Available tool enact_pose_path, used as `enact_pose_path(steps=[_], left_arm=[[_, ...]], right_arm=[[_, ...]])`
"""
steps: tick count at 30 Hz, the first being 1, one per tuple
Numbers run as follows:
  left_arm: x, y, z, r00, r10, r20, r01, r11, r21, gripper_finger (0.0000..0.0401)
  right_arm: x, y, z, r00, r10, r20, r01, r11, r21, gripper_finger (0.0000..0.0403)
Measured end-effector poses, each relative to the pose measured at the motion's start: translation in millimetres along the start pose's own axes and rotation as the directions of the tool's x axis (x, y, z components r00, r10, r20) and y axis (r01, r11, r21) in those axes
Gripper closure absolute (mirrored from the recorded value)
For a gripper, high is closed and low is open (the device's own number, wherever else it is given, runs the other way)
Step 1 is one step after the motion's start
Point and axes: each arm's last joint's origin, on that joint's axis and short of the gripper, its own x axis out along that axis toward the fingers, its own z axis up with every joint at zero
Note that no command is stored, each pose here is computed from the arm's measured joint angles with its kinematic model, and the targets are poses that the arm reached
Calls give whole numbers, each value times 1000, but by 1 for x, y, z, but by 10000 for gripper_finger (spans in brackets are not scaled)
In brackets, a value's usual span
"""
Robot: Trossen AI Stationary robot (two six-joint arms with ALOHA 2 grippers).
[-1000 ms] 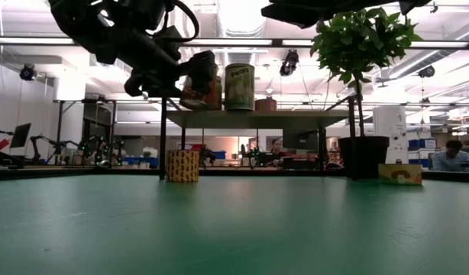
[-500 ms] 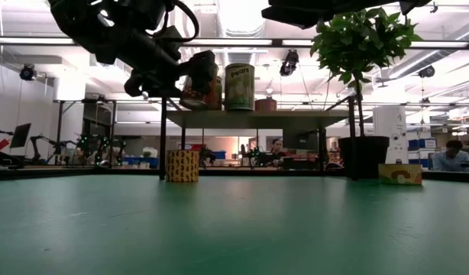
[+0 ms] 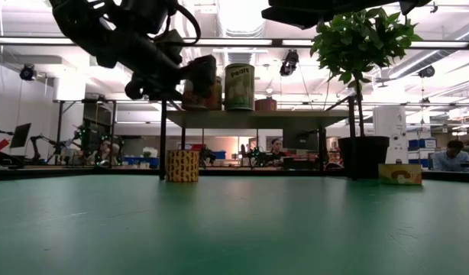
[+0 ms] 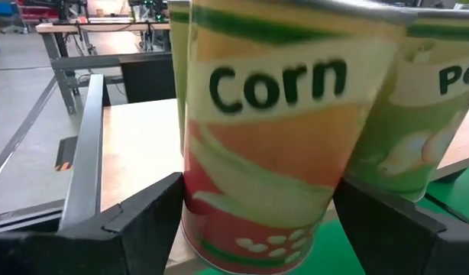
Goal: Pick and place cans onto a shelf
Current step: Put the canned corn on the shelf
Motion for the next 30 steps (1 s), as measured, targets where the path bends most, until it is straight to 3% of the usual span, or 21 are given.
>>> enact_pose_path(steps=[15, 30], left_arm=[[1, -1, -2, 1000, -2, 2, 2, 1000, -23, 52], [1, -4, 1, 999, -50, 6, 50, 998, -35, 49]], right_arm=[[0, 0, 0, 1000, 1, -3, -1, 1000, -1, 42], [0, 0, 0, 1000, 1, -3, -1, 1000, 4, 42]])
